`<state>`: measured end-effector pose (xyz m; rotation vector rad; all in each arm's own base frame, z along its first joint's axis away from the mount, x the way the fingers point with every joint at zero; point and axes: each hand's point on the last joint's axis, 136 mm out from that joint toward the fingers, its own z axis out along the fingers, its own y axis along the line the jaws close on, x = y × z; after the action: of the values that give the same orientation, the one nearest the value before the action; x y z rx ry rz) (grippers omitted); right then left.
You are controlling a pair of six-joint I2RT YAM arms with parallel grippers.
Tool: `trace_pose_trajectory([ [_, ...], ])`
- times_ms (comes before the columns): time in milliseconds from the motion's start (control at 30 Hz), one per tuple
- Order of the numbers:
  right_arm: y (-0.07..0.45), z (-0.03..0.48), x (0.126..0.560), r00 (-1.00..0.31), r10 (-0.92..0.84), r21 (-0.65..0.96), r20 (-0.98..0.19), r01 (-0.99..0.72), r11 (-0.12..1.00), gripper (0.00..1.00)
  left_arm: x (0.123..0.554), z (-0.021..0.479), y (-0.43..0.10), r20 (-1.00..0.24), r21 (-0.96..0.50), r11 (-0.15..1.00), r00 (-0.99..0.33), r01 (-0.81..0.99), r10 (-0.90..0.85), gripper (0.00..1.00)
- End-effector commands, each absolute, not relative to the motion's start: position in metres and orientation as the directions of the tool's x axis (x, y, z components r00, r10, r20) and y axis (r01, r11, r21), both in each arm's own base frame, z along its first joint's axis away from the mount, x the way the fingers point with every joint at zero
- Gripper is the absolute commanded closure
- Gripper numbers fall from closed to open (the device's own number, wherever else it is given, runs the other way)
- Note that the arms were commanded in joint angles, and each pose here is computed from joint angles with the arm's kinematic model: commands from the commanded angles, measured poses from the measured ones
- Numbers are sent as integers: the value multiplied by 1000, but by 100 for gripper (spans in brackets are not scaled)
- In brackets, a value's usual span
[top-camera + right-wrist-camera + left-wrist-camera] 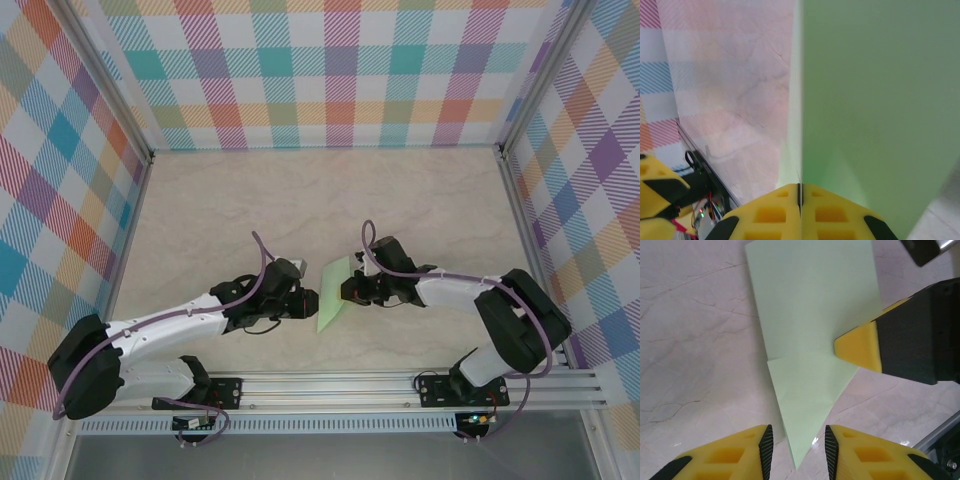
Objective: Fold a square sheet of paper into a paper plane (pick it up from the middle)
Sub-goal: Fourth fold the wing at the center of the table.
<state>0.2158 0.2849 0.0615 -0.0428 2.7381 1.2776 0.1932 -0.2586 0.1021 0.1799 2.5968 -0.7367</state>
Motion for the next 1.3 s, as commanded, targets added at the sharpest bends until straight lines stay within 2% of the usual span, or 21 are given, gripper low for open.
trace_pose_trajectory([
  [0, 289, 73, 235, -972, 191, 767, -138, 17, 641, 96, 188, 97, -248, -446, -424, 871, -894, 248, 37, 62],
  [167, 295, 68, 236, -946, 297, 746, -130, 104, 658, 95, 186, 96, -247, -454, -409, 868, -888, 282, 74, 59],
  [367, 309, 65, 228, -952, 276, 734, -133, 92, 673, 94, 179, 89, -249, -438, -392, 858, -887, 332, 143, 56],
  [633, 297, 85, 220, -942, 282, 753, -182, 51, 656, 92, 174, 87, -259, -421, -414, 834, -889, 364, 179, 54],
  [867, 292, 117, 238, -911, 280, 721, -304, -28, 692, 91, 188, 109, -243, -497, -382, 873, -864, 304, 84, 53],
  [1000, 291, 128, 255, -893, 290, 716, -343, -49, 696, 92, 195, 133, -222, -572, -368, 892, -820, 264, 7, 47],
  [1100, 293, 122, 260, -892, 310, 722, -330, -27, 692, 92, 194, 143, -212, -603, -368, 894, -798, 256, -19, 43],
  [1267, 298, 89, 254, -910, 349, 742, -222, 75, 667, 92, 191, 133, -214, -589, -349, 892, -807, 286, 29, 42],
])
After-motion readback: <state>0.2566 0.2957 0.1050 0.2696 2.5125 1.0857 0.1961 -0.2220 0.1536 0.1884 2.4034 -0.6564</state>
